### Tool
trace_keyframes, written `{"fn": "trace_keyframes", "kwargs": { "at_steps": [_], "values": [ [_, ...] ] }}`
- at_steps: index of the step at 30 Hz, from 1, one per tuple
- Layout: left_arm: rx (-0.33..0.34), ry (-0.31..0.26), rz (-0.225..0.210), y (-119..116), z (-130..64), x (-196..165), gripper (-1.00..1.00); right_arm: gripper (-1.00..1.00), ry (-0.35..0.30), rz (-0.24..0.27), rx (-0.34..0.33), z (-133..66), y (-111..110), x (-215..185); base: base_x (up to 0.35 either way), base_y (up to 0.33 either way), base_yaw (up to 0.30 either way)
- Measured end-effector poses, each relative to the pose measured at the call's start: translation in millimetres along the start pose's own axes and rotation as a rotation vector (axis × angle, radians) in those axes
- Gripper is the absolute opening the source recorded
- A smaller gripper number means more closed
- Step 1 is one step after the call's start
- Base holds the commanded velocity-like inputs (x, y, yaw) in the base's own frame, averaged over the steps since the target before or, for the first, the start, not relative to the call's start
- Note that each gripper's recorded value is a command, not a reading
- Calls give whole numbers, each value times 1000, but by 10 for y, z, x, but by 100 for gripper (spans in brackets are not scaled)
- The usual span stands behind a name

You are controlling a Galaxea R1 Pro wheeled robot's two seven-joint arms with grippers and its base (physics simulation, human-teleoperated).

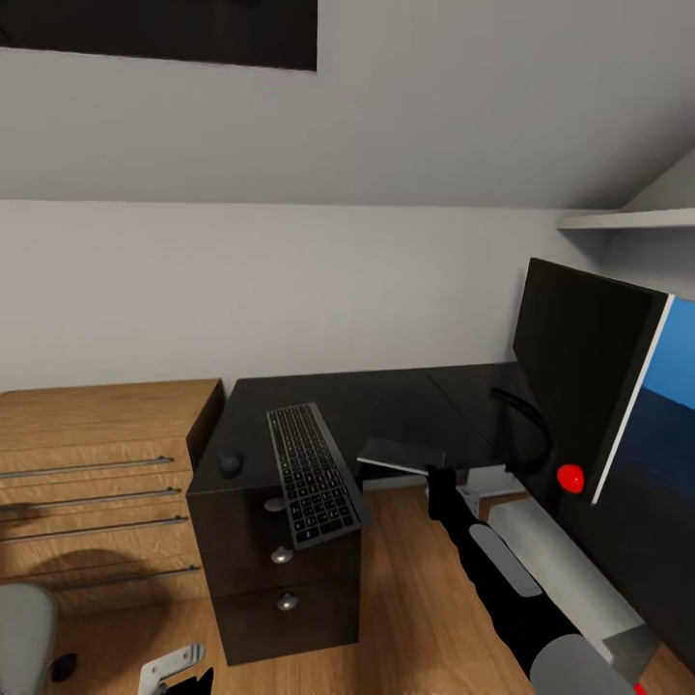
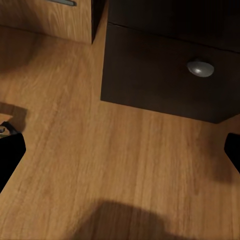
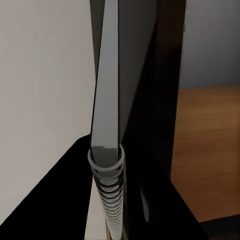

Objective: In the bedroom, organize the workspace by keeping the computer under the desk, ensuring the monitor is on the desk, placing the keyboard on the desk next to the monitor, placing the mouse on the desk next to the keyboard, moving the folder from the swivel chair onto the desk next to the mouse, stacking the notebook on top of the folder with the pen on top of the notebook, and positioning the swivel chair next to the desk.

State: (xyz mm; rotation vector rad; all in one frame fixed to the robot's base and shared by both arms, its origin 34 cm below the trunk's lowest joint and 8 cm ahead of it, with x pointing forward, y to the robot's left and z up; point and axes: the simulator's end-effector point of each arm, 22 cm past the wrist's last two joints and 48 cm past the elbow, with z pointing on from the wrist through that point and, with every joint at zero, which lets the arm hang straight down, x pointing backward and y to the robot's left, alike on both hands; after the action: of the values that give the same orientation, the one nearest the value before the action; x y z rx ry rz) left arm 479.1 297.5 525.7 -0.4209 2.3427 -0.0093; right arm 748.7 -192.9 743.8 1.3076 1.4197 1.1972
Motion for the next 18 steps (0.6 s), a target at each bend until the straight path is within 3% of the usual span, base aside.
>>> {"fn": "trace_keyframes", "kwargs": {
  "at_steps": [18],
  "values": [
    [0,0,0,48,163,212,100,-100,8,-1,-42,-4,-73,38,0,0,0]
  ]
}}
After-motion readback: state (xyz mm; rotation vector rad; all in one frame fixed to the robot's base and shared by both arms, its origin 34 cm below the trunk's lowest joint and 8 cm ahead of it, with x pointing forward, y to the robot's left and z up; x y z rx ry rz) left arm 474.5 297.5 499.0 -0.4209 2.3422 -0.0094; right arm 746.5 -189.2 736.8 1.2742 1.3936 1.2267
